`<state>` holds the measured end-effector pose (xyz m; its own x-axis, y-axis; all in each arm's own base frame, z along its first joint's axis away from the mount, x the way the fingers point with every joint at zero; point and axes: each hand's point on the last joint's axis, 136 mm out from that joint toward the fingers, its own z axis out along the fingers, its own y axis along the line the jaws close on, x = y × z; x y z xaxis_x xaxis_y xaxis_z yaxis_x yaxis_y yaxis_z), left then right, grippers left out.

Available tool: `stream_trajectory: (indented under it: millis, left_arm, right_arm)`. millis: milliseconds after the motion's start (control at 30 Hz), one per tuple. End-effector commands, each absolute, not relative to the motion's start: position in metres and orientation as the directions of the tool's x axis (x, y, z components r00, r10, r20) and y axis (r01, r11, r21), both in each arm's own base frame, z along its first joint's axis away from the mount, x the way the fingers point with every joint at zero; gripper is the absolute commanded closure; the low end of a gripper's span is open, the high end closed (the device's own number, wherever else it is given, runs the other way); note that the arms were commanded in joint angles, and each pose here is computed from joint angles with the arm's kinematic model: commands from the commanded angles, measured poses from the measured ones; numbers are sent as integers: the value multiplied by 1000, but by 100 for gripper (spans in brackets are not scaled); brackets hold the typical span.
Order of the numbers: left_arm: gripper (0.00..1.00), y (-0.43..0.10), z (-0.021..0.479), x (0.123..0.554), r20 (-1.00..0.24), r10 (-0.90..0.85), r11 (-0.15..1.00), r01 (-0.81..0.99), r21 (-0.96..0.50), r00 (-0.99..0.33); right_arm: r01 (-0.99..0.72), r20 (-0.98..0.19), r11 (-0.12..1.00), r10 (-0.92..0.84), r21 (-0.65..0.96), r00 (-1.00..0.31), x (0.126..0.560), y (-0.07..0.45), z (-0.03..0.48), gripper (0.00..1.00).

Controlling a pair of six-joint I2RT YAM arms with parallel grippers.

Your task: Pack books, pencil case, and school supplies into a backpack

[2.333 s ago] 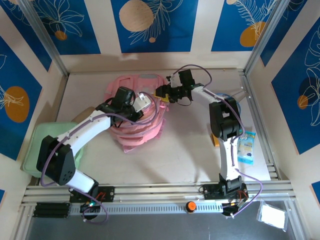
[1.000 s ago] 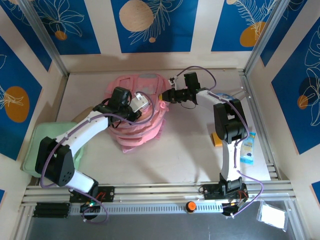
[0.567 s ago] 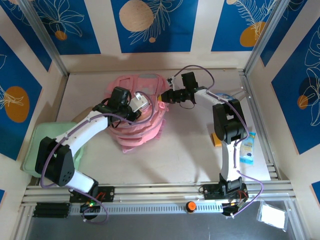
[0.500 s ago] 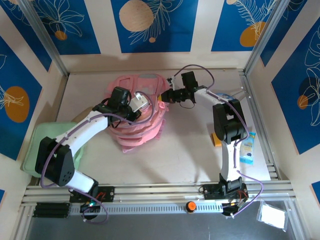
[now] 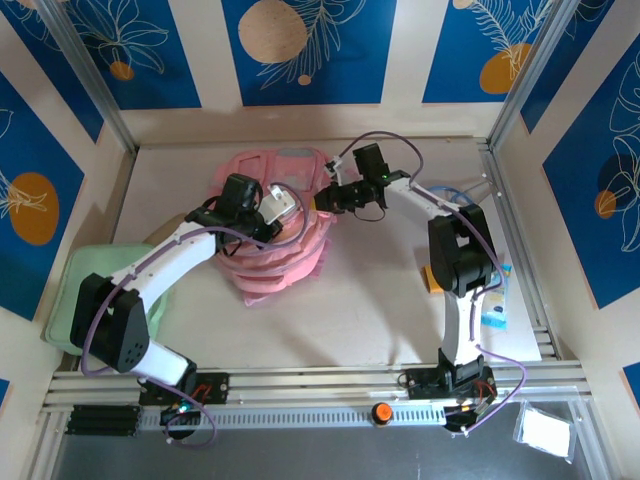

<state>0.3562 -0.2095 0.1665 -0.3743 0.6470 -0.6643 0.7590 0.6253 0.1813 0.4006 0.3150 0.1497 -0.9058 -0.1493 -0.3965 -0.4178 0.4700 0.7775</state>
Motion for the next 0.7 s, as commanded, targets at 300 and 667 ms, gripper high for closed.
stream_trajectory:
  millis: [300,667]
  left_arm:
    - [100,-210,180,363,-713,607,643,744,180,-352]
    - [100,-211,182,361,-720,604,638,750,178,-343]
  right_arm:
    - [-391,-466,604,-36,695,-884,410,286,159,77]
    - [-455,-496,637,-129,623,-859,420,281,137,66]
